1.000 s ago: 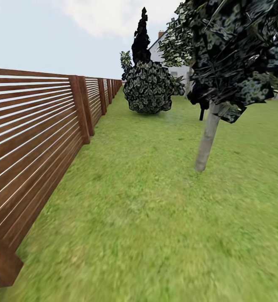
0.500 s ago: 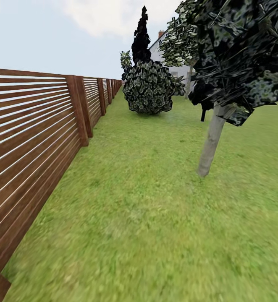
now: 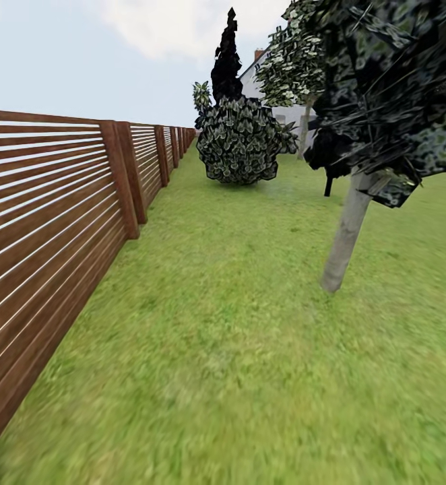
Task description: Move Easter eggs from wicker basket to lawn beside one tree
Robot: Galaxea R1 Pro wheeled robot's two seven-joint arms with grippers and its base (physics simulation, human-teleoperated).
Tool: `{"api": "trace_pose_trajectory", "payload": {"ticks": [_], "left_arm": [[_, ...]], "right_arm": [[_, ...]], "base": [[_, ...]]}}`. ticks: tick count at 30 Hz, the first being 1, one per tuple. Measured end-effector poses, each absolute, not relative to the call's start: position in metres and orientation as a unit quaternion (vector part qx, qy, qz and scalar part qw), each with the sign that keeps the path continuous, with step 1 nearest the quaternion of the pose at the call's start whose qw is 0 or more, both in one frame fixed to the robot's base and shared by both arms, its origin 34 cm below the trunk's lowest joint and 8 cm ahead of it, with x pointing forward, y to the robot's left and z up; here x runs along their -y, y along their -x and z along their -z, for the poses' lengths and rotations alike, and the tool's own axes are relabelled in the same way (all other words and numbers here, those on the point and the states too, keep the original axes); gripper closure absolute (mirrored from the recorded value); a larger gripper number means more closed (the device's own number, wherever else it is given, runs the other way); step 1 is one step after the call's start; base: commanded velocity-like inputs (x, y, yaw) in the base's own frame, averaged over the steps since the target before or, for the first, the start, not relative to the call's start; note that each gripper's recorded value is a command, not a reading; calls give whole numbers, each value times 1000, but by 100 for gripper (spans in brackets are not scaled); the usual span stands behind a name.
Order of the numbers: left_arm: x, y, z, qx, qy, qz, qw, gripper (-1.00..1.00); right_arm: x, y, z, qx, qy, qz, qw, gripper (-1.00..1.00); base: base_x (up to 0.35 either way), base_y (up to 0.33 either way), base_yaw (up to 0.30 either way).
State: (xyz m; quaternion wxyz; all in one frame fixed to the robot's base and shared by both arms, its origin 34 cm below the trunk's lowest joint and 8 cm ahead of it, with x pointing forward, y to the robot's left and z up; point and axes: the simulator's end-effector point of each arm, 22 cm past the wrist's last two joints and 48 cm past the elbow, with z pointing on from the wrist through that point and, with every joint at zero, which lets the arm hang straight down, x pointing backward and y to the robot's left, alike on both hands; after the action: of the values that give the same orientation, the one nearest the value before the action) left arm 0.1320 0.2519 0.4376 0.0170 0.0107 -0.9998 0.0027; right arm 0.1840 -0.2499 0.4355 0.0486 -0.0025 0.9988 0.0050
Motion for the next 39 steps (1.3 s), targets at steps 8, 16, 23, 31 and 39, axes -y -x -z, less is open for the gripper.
{"api": "trace_pose_trajectory", "payload": {"ticks": [8,16,23,31,39], "left_arm": [[-252,-132,-438,1000,-11,-3,17,-100],[-250,-133,-438,1000,-10,-4,17,-100],[-248,-133,-438,1000,-10,-5,17,-100],[-248,-133,-438,1000,-10,-5,17,-100],[-248,-133,-438,1000,-10,-5,17,-100]], "right_arm": [[251,-184,-436,-999,2,-4,49,-100],[251,-184,-436,-999,1,-4,49,-100],[251,-184,-436,-999,2,-5,49,-100],[249,-183,-436,-999,3,-6,47,-100],[244,-175,-435,-999,25,-11,39,-100]], "base": [[339,0,0],[339,0,0],[339,0,0],[339,0,0],[339,0,0]]}}
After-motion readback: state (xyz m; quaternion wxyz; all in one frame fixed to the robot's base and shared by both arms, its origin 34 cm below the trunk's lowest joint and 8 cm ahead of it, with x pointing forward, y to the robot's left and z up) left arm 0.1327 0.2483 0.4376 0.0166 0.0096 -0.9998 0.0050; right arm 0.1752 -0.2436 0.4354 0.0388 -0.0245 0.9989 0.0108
